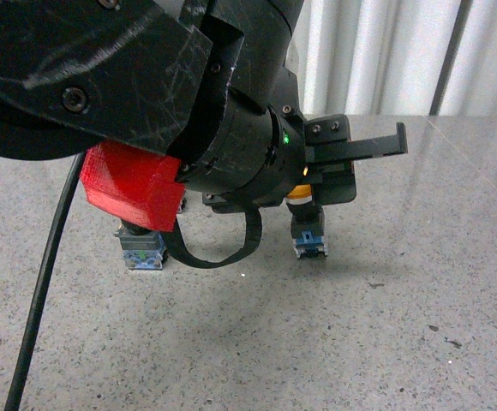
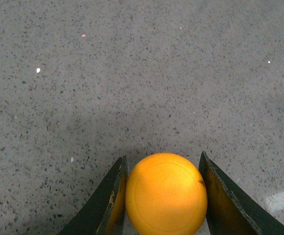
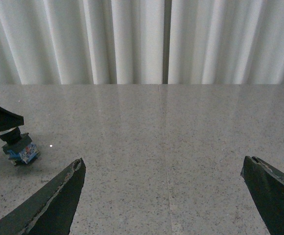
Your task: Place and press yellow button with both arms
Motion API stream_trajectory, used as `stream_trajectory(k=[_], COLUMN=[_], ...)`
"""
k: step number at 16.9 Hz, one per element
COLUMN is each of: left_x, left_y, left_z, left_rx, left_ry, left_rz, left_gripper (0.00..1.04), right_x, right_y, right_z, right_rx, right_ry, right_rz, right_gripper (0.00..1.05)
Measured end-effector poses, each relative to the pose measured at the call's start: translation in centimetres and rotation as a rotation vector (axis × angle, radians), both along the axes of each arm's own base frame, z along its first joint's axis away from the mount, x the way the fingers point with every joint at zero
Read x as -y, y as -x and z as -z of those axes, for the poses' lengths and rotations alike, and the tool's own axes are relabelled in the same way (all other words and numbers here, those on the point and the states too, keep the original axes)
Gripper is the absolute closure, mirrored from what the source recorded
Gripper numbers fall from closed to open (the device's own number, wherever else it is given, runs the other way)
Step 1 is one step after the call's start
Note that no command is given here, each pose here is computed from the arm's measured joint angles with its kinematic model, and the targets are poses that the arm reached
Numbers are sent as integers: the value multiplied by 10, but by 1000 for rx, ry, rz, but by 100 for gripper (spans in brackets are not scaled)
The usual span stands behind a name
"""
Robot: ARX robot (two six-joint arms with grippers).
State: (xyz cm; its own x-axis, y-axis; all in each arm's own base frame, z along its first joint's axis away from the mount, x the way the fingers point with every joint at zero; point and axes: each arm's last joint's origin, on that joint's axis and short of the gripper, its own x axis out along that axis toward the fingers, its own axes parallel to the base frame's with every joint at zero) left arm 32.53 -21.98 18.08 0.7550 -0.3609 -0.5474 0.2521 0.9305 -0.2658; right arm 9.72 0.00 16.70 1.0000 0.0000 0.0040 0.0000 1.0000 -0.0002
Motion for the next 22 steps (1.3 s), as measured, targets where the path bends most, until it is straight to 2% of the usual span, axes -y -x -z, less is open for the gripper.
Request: stream_trajectory(k=[3, 4, 7, 9, 10, 12, 14, 17, 18, 19, 20, 22], left_x=[3, 3, 6, 6, 4, -3, -20, -66, -81, -95, -113, -155], left_y=[-2, -2, 0, 3, 4, 9, 24, 62, 75, 91, 106, 136], left_z=[1, 2, 1, -9, -17, -48, -85, -123, -126, -125, -120, -89], left_rx=[19, 20, 25, 52, 75, 162, 315, 551, 588, 636, 662, 657], left_ry=[-17, -19, -23, -18, -13, 21, 32, -125, -199, -254, -229, -198], left_rz=[-2, -1, 10, 17, 17, 5, -21, -97, -109, -173, -266, -355], left_gripper=[66, 62, 32, 9, 5, 7, 7, 7, 7, 11, 22, 46], right_x=[0, 0, 0, 0, 0, 0, 0, 0, 0, 0, 0, 0], right_y=[0, 0, 0, 0, 0, 0, 0, 0, 0, 0, 0, 0], right_z=[0, 0, 0, 0, 0, 0, 0, 0, 0, 0, 0, 0], right_rx=[0, 0, 0, 0, 0, 0, 0, 0, 0, 0, 0, 0], right_ry=[0, 0, 0, 0, 0, 0, 0, 0, 0, 0, 0, 0], right_rz=[0, 0, 0, 0, 0, 0, 0, 0, 0, 0, 0, 0], right_gripper=[7, 7, 7, 7, 7, 7, 7, 7, 7, 7, 7, 7])
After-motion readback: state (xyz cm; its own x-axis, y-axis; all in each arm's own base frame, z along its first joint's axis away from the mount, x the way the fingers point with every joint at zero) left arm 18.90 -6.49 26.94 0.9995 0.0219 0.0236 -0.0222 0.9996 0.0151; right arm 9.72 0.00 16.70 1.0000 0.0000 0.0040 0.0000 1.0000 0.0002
